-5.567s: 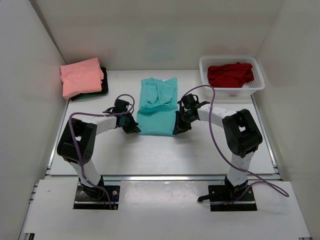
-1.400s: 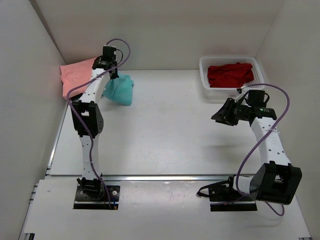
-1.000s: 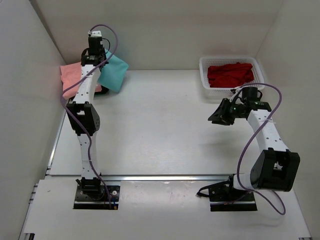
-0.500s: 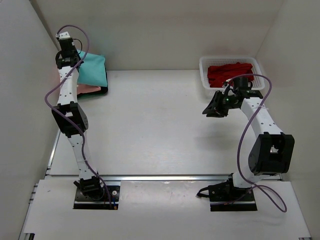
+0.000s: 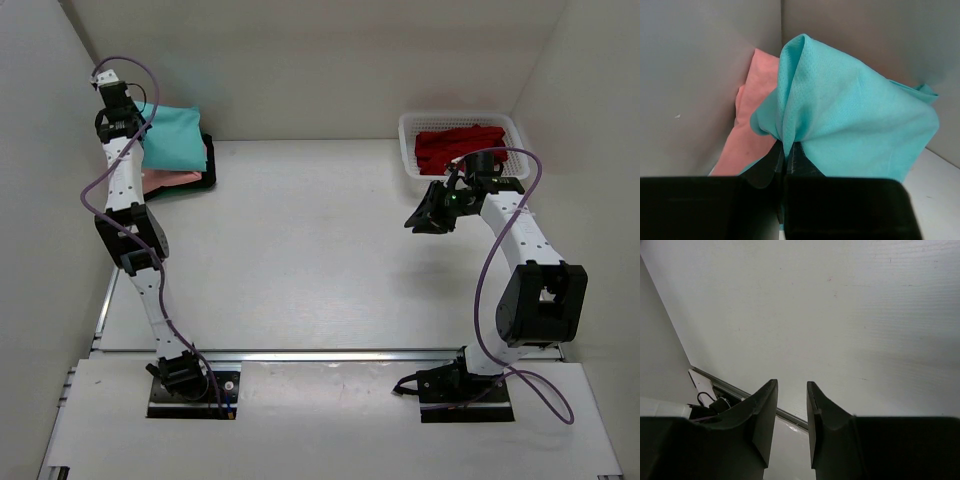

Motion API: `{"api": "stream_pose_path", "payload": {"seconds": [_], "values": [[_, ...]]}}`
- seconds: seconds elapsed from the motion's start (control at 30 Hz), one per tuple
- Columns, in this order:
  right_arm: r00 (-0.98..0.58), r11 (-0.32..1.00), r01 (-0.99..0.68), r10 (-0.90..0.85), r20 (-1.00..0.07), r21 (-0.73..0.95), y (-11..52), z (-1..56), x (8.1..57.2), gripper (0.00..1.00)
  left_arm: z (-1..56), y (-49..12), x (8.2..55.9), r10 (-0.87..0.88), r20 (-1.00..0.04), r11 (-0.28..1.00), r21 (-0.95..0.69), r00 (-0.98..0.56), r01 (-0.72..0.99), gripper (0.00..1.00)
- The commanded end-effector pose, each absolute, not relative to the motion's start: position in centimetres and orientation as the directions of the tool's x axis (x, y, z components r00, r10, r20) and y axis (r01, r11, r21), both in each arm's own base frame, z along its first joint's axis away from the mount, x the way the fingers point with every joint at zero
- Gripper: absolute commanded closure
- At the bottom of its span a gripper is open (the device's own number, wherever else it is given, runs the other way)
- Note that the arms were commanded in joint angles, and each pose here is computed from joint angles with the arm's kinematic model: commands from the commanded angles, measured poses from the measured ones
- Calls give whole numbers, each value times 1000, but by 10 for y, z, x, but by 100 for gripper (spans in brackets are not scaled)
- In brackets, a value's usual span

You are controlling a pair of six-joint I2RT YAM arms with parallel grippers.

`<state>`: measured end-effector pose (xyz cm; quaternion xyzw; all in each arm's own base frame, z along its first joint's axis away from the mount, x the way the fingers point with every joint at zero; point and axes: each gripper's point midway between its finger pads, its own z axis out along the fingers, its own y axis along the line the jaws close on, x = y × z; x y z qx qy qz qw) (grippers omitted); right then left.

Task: Fold and stack the t-shirts
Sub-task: Put the neatly folded tshirt into the corner of the board with the left arm

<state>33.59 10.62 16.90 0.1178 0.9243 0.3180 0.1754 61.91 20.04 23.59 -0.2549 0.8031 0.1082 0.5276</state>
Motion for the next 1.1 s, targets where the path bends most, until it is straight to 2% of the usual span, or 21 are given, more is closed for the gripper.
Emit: {"api": "stream_pose_path", "payload": {"seconds": [0.0,0.03,0.07,0.1,0.23,0.27,0.3,0.33,0.4,0.43,0.53,0.57,0.7,0.77,0.9,1.07], "values": [[-898,772,87,335,-286,630,107,183,345,72,247,208,626,-310,-915,850,-147,-257,-505,96],[-902,774,85,328,-282,628,108,180,345,73,248,214,624,-322,-915,847,-162,-245,-507,55],[-901,774,85,329,-283,628,107,181,345,73,247,207,627,-325,-914,856,-175,-244,-486,4],[-898,777,74,325,-298,625,106,183,347,73,257,208,625,-324,-920,852,-181,-222,-492,1],[-908,791,75,306,-287,607,109,175,344,71,265,182,621,-327,-916,863,-189,-232,-469,1],[-906,790,79,311,-287,608,107,177,343,70,251,174,616,-356,-898,859,-206,-258,-469,2],[-903,794,72,309,-299,603,105,178,343,70,243,163,608,-377,-882,859,-219,-283,-463,2],[-902,795,62,304,-307,604,106,179,341,69,261,146,604,-388,-885,865,-252,-259,-434,2],[-893,792,57,312,-323,608,106,180,341,68,230,118,588,-423,-845,870,-278,-327,-407,2],[-893,791,47,307,-330,610,106,179,339,68,241,104,585,-443,-840,873,-323,-315,-365,1],[-896,788,28,293,-334,616,108,175,333,69,223,61,569,-513,-775,857,-441,-369,-267,1],[-896,789,13,281,-343,614,108,176,332,68,237,44,564,-510,-780,860,-458,-363,-225,1],[-914,792,-44,215,-345,609,122,170,316,66,234,-6,533,-498,-767,867,-453,-405,-209,1],[-916,785,-83,182,-358,613,130,171,305,67,227,-52,516,-411,-785,906,-406,-463,-116,1],[-907,789,-107,172,-384,606,130,169,293,66,226,-89,470,-233,-847,972,-187,-477,-143,1],[-865,788,-137,200,-461,600,123,183,303,65,199,-90,411,-140,-819,985,-60,-556,-159,2]]}}
